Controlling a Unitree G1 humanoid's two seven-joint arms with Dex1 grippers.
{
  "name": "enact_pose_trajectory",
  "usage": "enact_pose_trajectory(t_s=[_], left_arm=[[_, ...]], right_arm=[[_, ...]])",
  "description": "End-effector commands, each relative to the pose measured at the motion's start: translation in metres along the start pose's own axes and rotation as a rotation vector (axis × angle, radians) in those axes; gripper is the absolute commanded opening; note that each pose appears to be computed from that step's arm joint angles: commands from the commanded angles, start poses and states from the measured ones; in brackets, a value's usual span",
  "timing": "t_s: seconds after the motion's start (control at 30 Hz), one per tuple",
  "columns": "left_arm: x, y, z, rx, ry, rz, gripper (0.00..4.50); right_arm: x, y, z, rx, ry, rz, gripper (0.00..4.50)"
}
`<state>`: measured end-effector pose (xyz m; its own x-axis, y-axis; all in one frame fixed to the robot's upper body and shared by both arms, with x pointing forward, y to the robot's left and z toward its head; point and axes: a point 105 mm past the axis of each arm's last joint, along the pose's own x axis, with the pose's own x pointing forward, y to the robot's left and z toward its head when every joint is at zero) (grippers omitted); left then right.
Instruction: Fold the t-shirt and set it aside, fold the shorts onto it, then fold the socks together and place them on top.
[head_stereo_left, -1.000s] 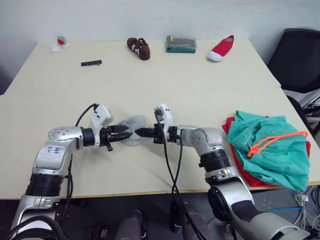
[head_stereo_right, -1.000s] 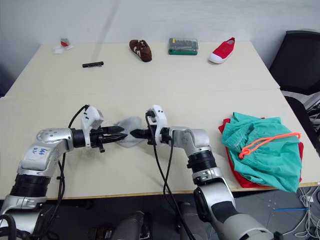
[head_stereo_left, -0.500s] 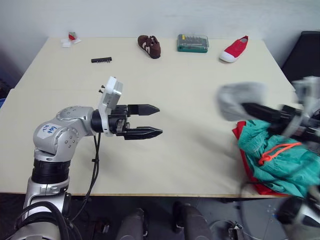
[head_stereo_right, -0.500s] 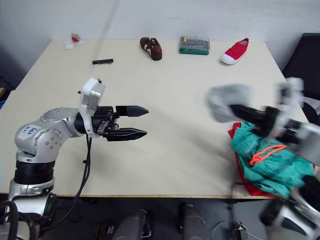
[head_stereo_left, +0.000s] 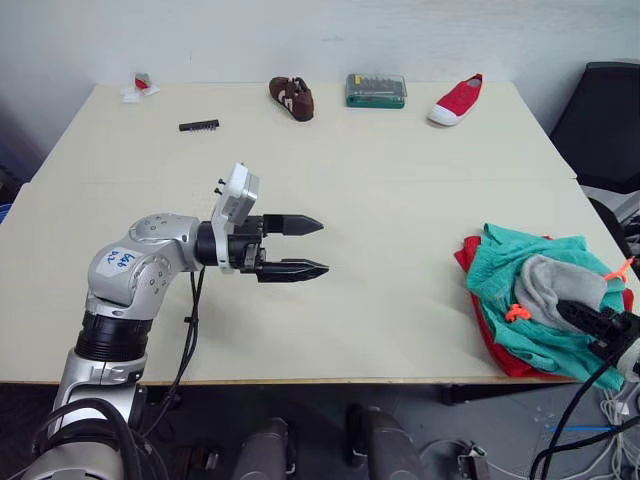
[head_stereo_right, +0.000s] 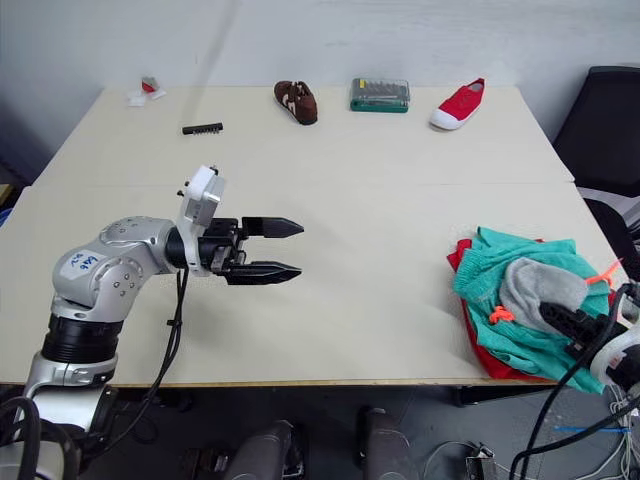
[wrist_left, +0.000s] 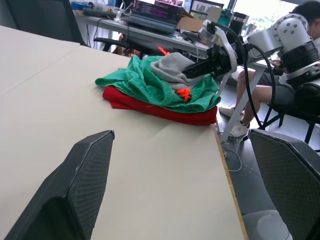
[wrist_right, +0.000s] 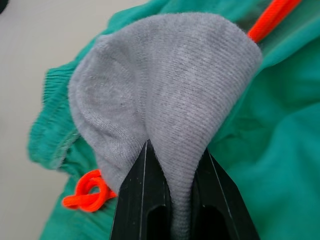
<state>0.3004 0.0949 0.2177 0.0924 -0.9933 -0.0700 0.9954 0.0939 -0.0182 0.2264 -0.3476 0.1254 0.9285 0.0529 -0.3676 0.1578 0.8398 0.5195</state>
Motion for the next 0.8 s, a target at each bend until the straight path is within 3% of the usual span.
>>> enact_pose_trajectory(t_s=[0.03, 0.23, 0.4, 0.43, 0.5, 0.57, 0.73, 0.8], left_arm=[[-0.003, 0.001, 0.014, 0.063, -0.007, 0.012, 4.5], [-0.009, 0.022, -0.004, 0.071, 0.04, 0.132, 4.5], [-0.032, 0.024, -0.017, -0.014, 0.072, 0.168, 4.5], [-0.036, 0.023, -0.019, -0.027, 0.088, 0.171, 4.5], [-0.074, 0.013, -0.012, -0.099, 0.091, 0.187, 4.5], [-0.093, 0.005, -0.005, -0.142, 0.08, 0.187, 4.5], [-0.123, 0.002, -0.019, -0.138, 0.121, 0.295, 4.5], [-0.13, 0.004, -0.011, -0.139, 0.076, 0.336, 4.5]], right_arm=[[-0.002, -0.009, 0.01, -0.012, -0.072, -0.021, 0.74], [-0.022, -0.01, 0.018, -0.11, -0.097, 0.018, 2.75], [-0.08, -0.012, 0.056, -0.323, -0.132, 0.061, 4.46], [-0.087, -0.011, 0.059, -0.353, -0.119, 0.074, 4.46], [-0.121, -0.004, 0.075, -0.6, -0.022, 0.121, 4.46], [-0.134, 0.0, 0.079, -0.739, 0.069, 0.161, 4.46], [-0.145, 0.008, 0.099, -0.777, 0.049, 0.281, 4.46], [-0.141, 0.004, 0.099, -0.795, 0.06, 0.278, 4.46]])
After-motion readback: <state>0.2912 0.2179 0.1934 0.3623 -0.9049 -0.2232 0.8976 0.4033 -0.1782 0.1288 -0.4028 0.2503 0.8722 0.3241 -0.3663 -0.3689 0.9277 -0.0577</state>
